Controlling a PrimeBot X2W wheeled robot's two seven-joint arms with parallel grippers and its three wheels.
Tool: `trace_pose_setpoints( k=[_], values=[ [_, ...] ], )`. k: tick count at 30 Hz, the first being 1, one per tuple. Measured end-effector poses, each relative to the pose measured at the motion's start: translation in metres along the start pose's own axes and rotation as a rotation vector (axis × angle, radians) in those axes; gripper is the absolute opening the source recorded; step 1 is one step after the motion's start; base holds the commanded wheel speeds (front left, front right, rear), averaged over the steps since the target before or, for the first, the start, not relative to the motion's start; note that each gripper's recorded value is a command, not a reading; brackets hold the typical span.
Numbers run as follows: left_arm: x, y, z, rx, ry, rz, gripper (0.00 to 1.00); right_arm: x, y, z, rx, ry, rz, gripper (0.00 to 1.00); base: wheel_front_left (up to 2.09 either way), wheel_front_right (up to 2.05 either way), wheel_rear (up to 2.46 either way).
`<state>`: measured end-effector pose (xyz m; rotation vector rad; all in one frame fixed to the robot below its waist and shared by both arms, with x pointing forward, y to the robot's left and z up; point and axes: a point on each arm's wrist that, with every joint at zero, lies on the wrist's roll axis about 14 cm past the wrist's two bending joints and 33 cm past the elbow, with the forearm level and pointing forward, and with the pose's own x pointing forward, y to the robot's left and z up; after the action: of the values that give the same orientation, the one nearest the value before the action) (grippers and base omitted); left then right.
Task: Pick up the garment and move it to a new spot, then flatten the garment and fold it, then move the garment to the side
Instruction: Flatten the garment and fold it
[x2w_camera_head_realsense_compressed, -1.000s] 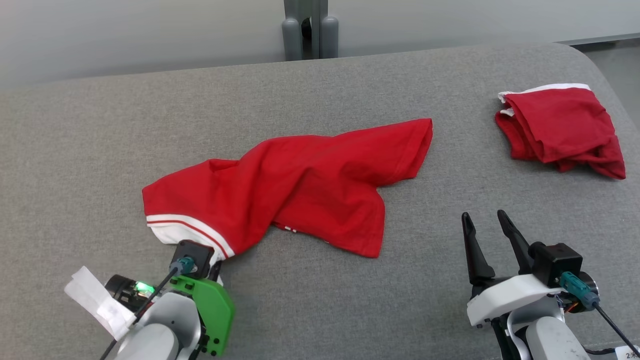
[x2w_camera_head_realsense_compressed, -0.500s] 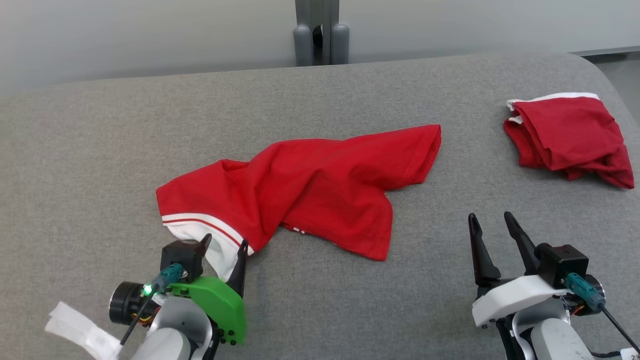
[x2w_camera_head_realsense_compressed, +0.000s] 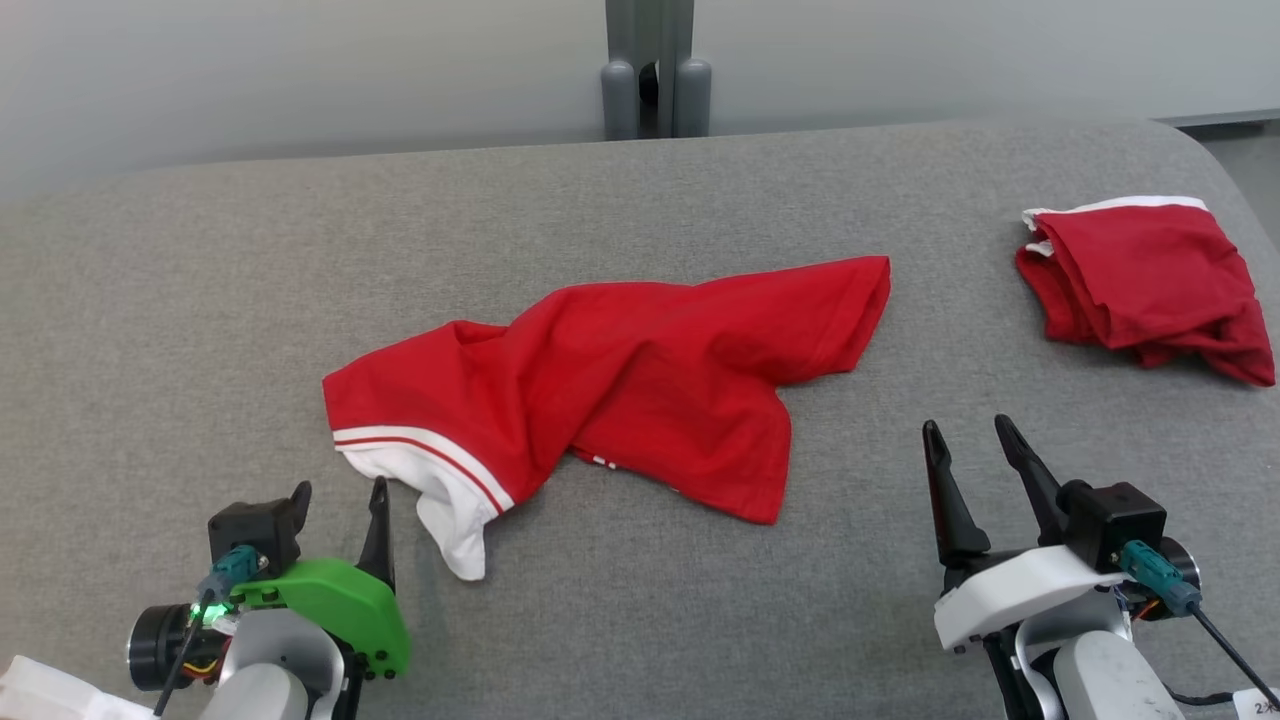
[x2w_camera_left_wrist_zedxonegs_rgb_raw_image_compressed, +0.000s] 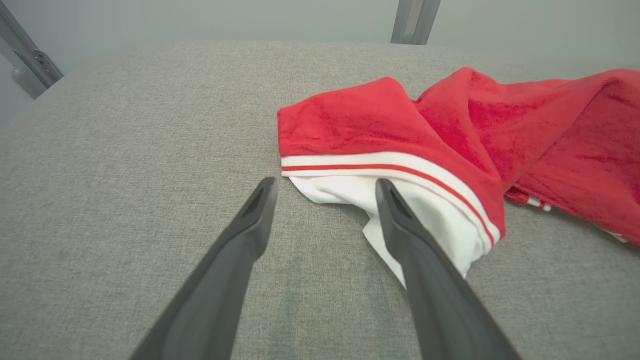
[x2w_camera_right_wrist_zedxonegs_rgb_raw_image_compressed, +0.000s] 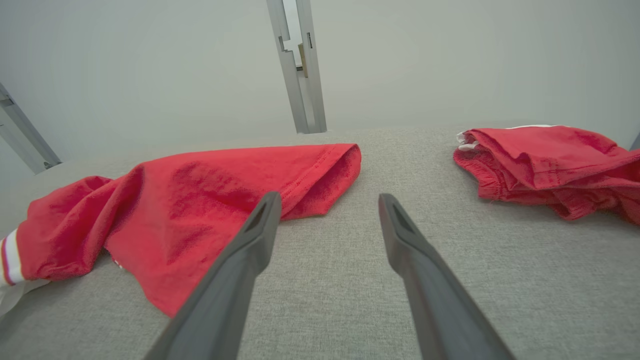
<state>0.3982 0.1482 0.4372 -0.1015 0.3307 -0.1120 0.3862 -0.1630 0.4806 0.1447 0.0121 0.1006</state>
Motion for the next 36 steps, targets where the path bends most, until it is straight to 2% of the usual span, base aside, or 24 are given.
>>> trace_pose_setpoints(
  k=[6,21,22,24,36],
  values=[
    [0.023,0.013,-0.025,0.009,0.084,0.028,1.00,-0.001,-0.010,0.007,-0.023,-0.009,-0.028,1.00,0.00,0.00,0.00],
    [0.066,0.010,-0.055,-0.011,0.199,0.038,1.00,-0.015,-0.036,0.003,-0.042,0.023,-0.108,1.00,0.00,0.00,0.00],
    [0.067,0.009,-0.056,-0.016,0.199,0.038,0.69,-0.015,-0.037,0.003,-0.042,0.023,-0.110,1.00,0.00,0.00,0.00],
    [0.067,0.007,-0.053,-0.016,0.182,0.035,0.00,-0.017,-0.037,0.003,-0.041,0.023,-0.113,1.00,0.00,0.00,0.00],
    [0.055,0.007,-0.011,-0.011,-0.016,0.033,0.00,-0.018,-0.025,0.002,-0.027,0.020,-0.080,1.00,0.00,0.00,0.00]
  ],
)
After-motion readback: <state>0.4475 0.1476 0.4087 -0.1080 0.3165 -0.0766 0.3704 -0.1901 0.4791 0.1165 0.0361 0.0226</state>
